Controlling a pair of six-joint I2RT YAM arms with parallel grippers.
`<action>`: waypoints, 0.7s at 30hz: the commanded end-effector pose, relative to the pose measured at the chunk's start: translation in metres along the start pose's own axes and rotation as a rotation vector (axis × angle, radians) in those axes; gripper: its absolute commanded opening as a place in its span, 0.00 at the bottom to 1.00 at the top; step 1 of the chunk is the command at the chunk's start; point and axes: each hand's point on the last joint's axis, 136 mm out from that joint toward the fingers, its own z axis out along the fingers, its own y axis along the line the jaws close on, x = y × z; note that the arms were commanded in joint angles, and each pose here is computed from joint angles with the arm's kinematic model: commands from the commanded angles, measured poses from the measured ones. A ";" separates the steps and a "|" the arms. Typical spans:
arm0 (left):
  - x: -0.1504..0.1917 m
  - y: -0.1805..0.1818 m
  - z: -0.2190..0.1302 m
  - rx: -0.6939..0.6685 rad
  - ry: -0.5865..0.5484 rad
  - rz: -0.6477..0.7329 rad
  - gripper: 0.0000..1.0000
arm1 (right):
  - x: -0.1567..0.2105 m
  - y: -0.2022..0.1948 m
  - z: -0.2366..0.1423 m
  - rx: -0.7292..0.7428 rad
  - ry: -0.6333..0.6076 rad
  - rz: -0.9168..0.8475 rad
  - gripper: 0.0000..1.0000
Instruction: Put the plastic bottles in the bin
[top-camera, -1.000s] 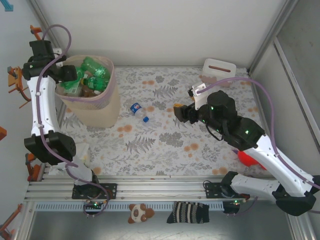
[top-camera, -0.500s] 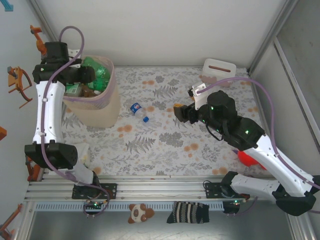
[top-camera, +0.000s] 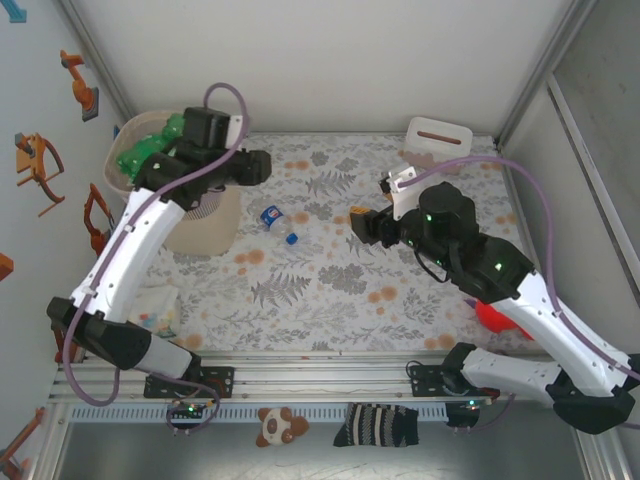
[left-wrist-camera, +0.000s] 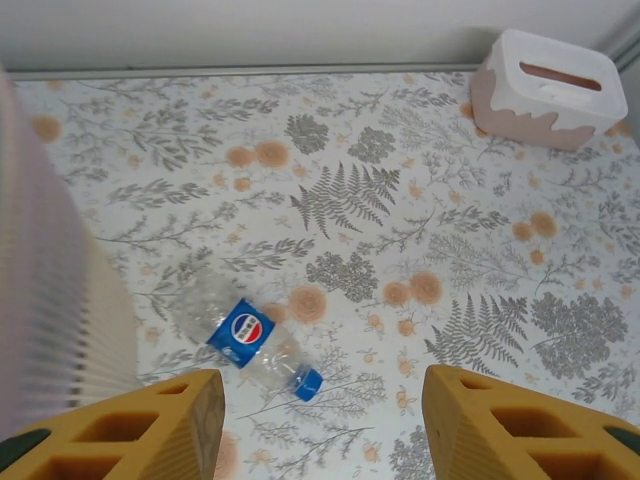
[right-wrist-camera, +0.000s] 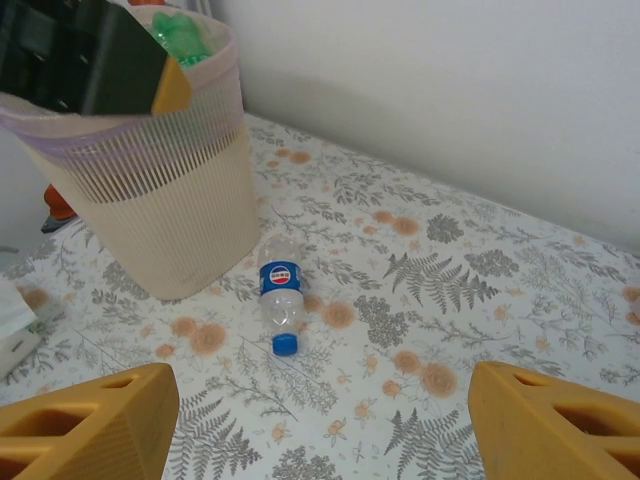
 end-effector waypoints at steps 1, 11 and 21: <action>0.001 -0.001 0.024 -0.089 -0.035 -0.077 0.54 | -0.010 -0.007 -0.012 0.026 -0.050 0.010 0.75; 0.076 0.019 0.111 -0.302 0.152 -0.260 0.57 | -0.006 -0.010 -0.021 0.036 -0.051 0.016 0.75; 0.146 0.034 0.173 -0.416 0.337 -0.349 0.71 | -0.002 -0.012 -0.023 0.044 -0.045 0.016 0.75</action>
